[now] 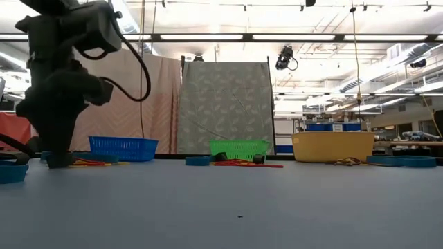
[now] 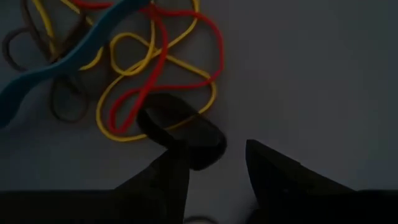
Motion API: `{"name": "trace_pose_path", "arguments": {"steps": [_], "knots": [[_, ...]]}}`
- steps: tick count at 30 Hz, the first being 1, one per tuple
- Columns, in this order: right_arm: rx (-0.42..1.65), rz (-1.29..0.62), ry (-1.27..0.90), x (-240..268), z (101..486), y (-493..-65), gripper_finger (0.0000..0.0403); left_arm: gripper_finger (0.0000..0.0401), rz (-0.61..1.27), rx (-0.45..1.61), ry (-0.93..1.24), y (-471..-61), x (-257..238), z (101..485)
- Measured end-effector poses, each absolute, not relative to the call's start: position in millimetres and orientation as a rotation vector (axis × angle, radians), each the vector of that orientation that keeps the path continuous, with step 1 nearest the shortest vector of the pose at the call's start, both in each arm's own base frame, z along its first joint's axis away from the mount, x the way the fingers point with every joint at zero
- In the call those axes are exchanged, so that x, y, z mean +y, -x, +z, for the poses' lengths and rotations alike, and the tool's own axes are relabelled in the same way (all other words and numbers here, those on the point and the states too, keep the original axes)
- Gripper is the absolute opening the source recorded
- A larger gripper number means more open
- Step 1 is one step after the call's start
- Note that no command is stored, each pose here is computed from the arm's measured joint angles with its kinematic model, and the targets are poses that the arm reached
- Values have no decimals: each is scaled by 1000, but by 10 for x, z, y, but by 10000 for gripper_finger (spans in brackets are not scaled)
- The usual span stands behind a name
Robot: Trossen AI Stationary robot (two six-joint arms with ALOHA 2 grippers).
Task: Sort rubber bands into baskets
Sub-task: Put the black rubber band into the yellow bin
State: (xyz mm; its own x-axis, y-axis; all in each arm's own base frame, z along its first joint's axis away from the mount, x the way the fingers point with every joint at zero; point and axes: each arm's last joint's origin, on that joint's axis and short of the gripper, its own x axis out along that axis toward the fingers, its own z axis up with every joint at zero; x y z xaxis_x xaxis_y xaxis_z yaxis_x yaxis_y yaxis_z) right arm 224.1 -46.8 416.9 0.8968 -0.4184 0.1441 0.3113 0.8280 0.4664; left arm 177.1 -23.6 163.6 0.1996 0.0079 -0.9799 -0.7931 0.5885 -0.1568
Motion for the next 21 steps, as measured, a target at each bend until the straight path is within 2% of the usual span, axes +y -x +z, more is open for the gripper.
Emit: {"name": "trace_pose_path", "arguments": {"steps": [7,9,13,14,17,21], "knots": [[-245,-391,-451,-467,4168,-2242,231,154,640,1288,747,-1852,-249,1525],[-243,-391,-451,-466,4166,-2242,231,130,624,1282,748,-1862,-252,1528],[-242,-391,-451,-466,4165,-2242,231,27,551,1260,768,-1895,-267,1559],[-242,-391,-451,-466,4166,-2242,231,15,530,1249,778,-1910,-273,1570],[-243,-388,-451,-465,4168,-2241,231,5,489,1224,779,-1948,-281,1697],[-268,-382,-452,-462,4196,-2227,231,3,369,1051,724,-2106,-270,2135]]}}
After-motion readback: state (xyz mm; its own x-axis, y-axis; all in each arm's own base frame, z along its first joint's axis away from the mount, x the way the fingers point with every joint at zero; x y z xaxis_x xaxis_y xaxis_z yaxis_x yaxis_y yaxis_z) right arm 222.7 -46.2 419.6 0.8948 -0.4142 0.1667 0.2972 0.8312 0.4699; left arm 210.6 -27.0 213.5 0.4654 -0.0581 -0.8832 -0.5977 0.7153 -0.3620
